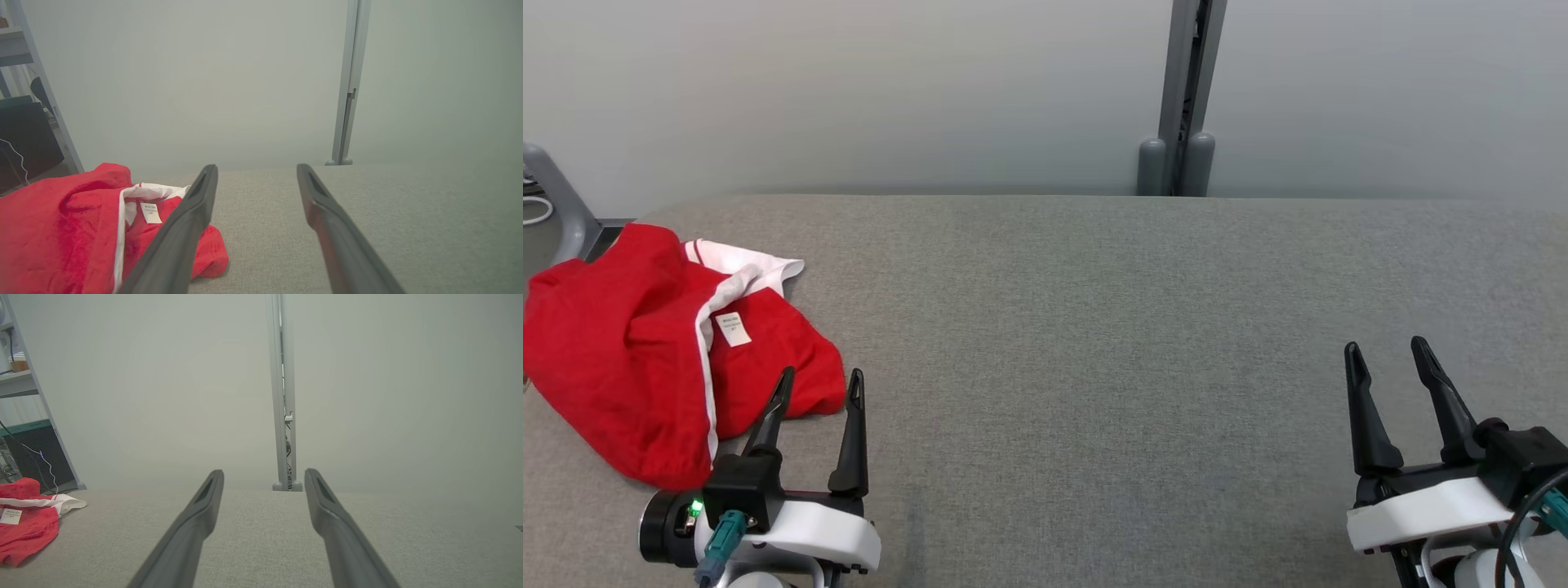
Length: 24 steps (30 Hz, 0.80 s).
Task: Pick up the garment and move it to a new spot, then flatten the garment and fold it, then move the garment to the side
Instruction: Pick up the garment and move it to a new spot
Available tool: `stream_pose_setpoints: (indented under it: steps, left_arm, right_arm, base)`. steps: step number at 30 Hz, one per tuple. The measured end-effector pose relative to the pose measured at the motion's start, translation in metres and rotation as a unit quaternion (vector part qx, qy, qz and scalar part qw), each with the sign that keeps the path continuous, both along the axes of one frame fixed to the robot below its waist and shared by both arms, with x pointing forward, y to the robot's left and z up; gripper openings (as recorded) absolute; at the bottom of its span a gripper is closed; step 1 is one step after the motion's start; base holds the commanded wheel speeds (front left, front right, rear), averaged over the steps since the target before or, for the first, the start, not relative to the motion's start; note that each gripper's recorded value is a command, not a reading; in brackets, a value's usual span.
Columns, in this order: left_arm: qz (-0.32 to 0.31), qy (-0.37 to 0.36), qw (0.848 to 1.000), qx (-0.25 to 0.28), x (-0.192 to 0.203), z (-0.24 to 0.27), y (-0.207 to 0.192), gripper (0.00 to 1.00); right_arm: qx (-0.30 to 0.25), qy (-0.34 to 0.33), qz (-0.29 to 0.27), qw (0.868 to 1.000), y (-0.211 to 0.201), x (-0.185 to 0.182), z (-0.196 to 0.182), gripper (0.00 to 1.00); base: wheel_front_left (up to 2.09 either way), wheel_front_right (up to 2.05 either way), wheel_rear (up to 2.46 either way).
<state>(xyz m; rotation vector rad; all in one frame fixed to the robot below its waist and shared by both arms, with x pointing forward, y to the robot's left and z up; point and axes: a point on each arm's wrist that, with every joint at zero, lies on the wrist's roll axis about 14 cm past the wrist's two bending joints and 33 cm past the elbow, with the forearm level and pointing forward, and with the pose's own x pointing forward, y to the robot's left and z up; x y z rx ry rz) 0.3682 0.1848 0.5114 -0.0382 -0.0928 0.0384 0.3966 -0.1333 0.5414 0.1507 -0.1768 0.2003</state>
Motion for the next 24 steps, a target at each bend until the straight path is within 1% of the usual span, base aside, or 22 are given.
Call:
stream_pose_setpoints:
  steps: [13, 24]
  left_arm:
    - [0.083, 0.0, 0.997, -0.008, -0.03, 0.0, 0.052, 1.0]
    - [0.157, 0.006, 0.988, -0.015, -0.067, -0.005, 0.093, 1.0]
  right_arm:
    - [0.011, 0.008, 0.078, 0.997, 0.056, 0.011, -0.004, 1.0]
    - [0.014, 0.015, 0.154, 0.988, 0.111, 0.014, -0.007, 1.0]
  base:
    - [0.0, 0.0, 0.0]
    - [0.0, 0.0, 0.0]
